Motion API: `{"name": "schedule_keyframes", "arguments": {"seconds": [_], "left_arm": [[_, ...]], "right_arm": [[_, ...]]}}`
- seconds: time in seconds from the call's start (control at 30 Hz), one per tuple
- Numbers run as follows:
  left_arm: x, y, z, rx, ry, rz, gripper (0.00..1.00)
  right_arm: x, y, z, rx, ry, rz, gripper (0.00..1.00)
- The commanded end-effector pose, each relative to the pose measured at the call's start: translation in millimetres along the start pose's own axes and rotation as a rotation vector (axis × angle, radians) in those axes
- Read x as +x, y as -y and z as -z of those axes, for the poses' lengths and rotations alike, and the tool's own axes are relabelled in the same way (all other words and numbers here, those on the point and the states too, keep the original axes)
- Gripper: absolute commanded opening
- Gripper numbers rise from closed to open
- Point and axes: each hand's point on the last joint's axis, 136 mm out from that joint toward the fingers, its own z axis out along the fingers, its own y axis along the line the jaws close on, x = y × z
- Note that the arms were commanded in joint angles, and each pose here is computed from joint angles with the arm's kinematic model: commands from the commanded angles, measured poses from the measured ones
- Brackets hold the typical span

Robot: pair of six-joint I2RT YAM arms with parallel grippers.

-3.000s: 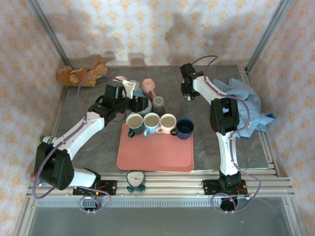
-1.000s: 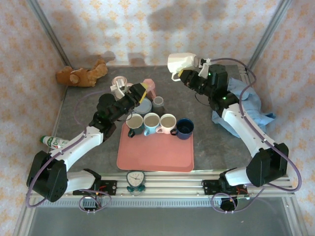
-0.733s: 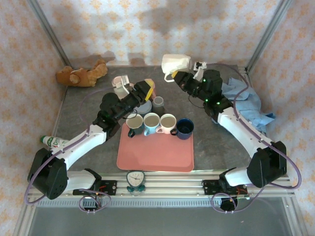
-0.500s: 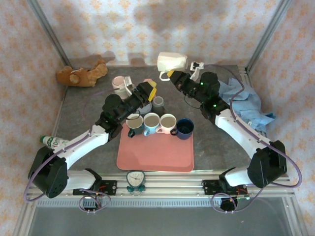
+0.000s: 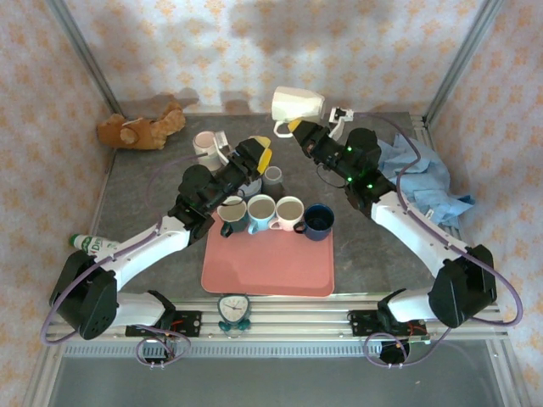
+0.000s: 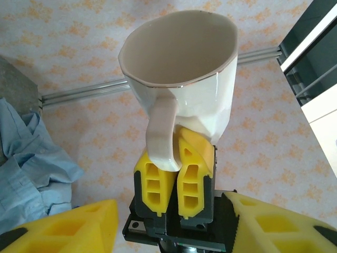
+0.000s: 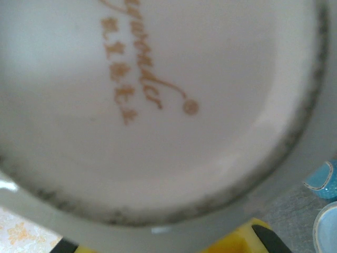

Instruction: Turn the mug right side up

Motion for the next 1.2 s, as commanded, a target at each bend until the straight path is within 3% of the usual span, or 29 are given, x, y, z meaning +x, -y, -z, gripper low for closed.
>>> {"name": "schedule_keyframes", "arguments": {"seconds": [0.0,0.17,1.17], "left_arm": [[-5,25,-3,0.073,0.029,-0.014,0.55],[-5,29,-4,0.092,0.029,-0.019,0.51],[-11,35,-11,0.102,0.062,-0.038,0.46]], "right_arm": [[-19,-66,19,-0.198,0.089,0.066,0.00],[-13,-67,19,-0.207,0.073,0.050,0.00],[19,-73,24,-0.245,-0.010,0.018,0.00]]}}
